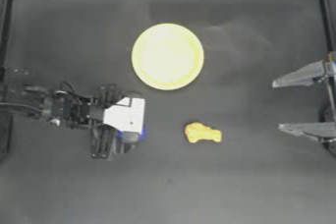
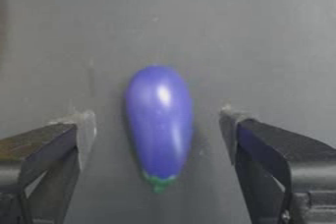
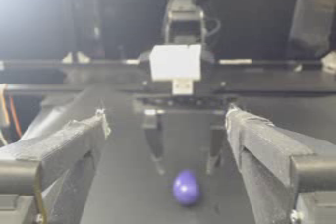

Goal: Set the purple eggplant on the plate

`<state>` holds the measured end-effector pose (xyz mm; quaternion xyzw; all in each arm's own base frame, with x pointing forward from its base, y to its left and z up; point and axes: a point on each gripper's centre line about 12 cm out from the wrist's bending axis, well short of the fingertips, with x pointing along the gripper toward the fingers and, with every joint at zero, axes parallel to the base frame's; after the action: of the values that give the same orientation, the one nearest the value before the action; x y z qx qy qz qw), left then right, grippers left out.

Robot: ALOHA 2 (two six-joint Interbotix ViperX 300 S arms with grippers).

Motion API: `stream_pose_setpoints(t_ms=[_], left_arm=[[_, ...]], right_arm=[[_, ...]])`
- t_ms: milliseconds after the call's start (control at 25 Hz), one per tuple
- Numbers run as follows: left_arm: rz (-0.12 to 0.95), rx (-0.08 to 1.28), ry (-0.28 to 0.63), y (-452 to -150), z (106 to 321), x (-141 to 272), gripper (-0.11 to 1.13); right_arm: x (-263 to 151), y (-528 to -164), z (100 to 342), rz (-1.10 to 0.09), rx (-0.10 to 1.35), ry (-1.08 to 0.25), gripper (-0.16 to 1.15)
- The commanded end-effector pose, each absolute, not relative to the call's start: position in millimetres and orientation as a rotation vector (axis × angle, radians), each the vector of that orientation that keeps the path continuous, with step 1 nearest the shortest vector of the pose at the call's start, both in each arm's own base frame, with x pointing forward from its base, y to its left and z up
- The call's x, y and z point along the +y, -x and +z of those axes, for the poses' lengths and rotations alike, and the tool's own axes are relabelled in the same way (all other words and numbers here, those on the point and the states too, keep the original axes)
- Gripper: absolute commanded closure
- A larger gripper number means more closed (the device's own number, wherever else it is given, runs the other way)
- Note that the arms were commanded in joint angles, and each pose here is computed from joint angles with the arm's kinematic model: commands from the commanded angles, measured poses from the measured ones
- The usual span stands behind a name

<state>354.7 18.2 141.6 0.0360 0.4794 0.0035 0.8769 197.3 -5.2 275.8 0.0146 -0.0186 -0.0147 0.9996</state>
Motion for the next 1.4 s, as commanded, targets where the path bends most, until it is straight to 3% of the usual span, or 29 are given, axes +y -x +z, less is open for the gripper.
stream_pose_setpoints(t_ms=[40, 400, 520, 600, 800, 920, 1040, 1400], left_arm=[[0.008, 0.972, -0.074, -364.8, 147.4, 18.0, -0.01], [0.007, 1.018, -0.066, -369.5, 129.5, 18.0, 0.0], [0.008, 1.024, -0.058, -370.2, 128.7, 17.8, 0.05], [0.009, 1.027, -0.055, -370.5, 128.0, 17.7, 0.15], [0.009, 1.038, -0.05, -369.9, 125.9, 17.4, 0.6], [0.008, 1.04, -0.051, -369.4, 126.7, 17.5, 0.65], [0.011, 1.009, -0.053, -369.7, 138.0, 18.1, 0.62], [0.104, 0.802, -0.123, -361.2, 207.5, 57.5, 0.62]], right_arm=[[-5.5, -199.6, 278.0, -0.031, -0.04, -0.037, -0.02], [-5.5, -199.2, 277.6, -0.031, -0.04, -0.035, -0.02], [-5.5, -199.3, 278.3, -0.031, -0.042, -0.037, -0.02], [-5.5, -199.3, 278.4, -0.031, -0.043, -0.036, -0.02], [-5.5, -199.2, 278.0, -0.031, -0.043, -0.035, -0.02], [-5.5, -199.2, 277.8, -0.031, -0.042, -0.037, -0.02], [-5.5, -199.2, 277.6, -0.031, -0.04, -0.037, -0.02], [-5.5, -199.1, 277.2, -0.031, -0.04, -0.038, -0.02]])
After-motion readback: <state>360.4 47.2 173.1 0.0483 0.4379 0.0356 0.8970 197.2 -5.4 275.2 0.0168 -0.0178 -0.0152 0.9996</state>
